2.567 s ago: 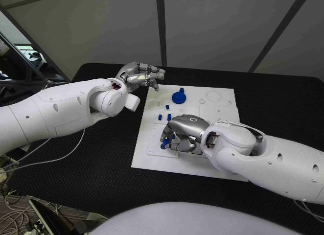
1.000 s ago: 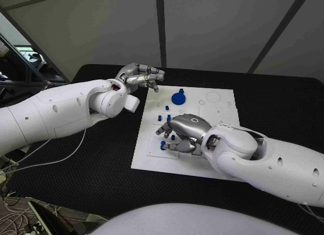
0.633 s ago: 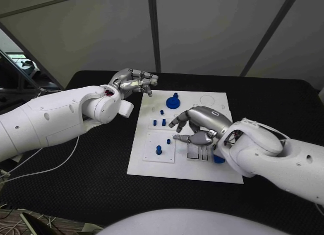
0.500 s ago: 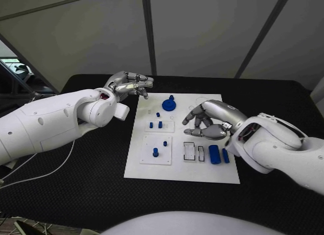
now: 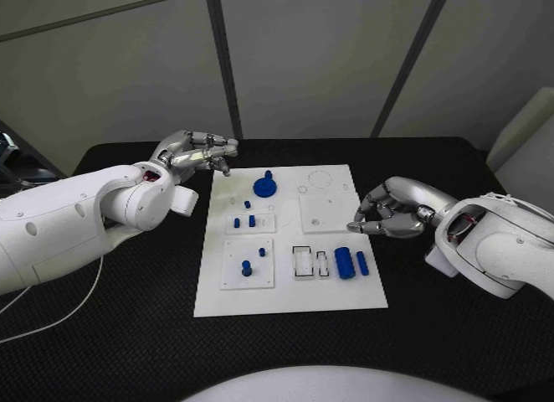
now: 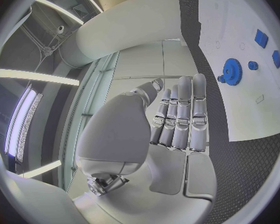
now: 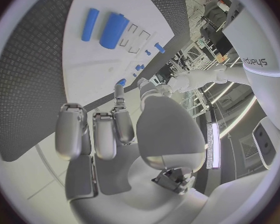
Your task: Assemble the parts on the task board
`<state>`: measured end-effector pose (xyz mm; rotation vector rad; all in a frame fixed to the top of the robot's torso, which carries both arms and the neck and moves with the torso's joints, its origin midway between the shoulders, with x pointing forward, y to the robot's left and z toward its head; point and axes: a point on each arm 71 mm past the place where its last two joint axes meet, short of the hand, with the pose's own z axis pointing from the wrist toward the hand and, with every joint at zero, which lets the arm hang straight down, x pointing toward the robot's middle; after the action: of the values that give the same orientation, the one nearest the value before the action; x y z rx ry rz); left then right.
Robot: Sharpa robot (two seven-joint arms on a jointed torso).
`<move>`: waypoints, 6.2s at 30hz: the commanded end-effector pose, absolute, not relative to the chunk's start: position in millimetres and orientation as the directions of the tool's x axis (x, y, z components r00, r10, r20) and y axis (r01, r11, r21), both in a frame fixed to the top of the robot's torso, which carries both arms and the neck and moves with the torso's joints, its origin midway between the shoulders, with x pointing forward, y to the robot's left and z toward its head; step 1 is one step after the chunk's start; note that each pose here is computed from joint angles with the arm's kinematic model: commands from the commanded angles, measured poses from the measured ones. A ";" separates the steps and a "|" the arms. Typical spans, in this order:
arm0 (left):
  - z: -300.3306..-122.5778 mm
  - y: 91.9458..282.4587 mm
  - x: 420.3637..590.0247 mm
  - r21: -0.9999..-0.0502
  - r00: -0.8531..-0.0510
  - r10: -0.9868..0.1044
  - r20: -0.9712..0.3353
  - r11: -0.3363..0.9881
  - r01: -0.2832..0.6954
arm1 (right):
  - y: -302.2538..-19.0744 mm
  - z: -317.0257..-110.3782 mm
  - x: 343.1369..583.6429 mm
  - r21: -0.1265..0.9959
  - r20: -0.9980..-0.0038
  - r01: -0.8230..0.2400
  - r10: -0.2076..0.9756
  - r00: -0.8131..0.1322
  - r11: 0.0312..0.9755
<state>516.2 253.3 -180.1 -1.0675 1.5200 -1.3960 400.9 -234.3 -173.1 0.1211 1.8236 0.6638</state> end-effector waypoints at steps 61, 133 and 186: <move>-177.0 257.2 511.5 -0.998 -0.341 -0.940 -0.012 0.034 -0.059 | -193.2 -252.8 384.7 0.253 -0.879 -0.240 0.120 -0.461 0.937; -177.7 254.2 512.5 -0.997 -0.348 -0.938 -0.009 0.033 -0.063 | -141.3 -237.5 379.8 0.422 -0.855 -0.229 0.302 -0.421 0.877; -177.1 259.3 511.3 -0.998 -0.340 -0.940 -0.013 0.035 -0.060 | -242.5 -216.7 376.4 0.406 -0.887 -0.168 0.343 -0.311 0.898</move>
<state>511.5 261.1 -178.9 -1.0676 1.5242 -1.3932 376.8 -244.7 -219.6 0.1632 1.8440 0.4990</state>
